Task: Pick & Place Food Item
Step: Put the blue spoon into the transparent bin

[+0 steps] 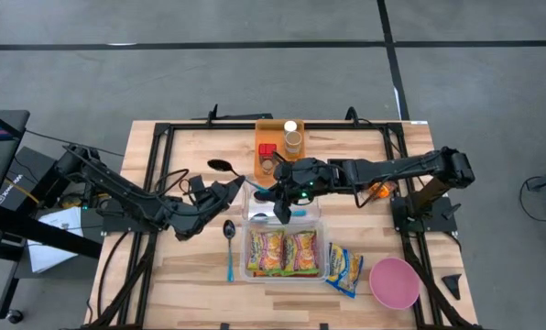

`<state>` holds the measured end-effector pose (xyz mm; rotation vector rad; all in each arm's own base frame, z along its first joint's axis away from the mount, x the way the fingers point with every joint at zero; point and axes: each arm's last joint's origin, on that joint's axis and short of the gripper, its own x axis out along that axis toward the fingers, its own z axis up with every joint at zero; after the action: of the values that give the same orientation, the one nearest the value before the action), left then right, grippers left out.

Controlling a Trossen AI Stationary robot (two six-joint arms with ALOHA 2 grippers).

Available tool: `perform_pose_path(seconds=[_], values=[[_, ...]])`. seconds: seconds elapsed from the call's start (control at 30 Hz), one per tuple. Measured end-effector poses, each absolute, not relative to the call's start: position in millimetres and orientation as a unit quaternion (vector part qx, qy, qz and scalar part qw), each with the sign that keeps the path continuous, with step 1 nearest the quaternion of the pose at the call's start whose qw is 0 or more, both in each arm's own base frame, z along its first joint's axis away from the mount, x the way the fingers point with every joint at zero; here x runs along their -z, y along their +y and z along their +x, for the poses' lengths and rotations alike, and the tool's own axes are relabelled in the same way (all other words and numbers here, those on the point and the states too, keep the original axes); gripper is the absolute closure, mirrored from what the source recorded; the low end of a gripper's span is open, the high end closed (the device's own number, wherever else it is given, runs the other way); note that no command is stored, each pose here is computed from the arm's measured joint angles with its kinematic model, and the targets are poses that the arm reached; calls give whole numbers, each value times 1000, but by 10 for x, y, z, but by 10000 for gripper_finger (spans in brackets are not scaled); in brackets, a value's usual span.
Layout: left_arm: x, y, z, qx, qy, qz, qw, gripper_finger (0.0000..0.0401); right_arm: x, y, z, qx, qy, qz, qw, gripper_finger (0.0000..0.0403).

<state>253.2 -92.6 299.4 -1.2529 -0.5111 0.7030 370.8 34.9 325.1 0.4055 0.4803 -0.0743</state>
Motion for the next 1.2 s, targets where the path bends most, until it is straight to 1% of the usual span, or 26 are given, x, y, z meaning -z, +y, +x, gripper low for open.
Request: perform_pose_path(seconds=[0.07,0.23,0.37,0.5,0.77,1.0,1.13,1.2], values=[[-2994,-929,2533,-317,-228,-566,726,398,-3250,343,3706,50,234,201,950,392],[-2988,-941,2529,-316,-223,-562,731,396,-3246,348,3703,50,236,205,949,398],[-2965,-970,2518,-316,-208,-554,742,383,-3246,351,3704,53,235,204,949,400],[-2930,-1037,2508,-306,-159,-511,787,356,-3264,361,3711,45,228,202,951,401],[-2858,-1104,2501,-281,-77,-430,854,292,-3331,353,3701,47,211,208,954,402],[-2770,-1231,2438,-238,7,-368,899,249,-3287,318,3683,58,233,204,949,402],[-2730,-1323,2382,-212,43,-344,914,238,-3314,263,3603,67,252,190,947,402],[-2726,-1364,2357,-205,48,-342,916,236,-3318,228,3505,74,281,176,941,403]])
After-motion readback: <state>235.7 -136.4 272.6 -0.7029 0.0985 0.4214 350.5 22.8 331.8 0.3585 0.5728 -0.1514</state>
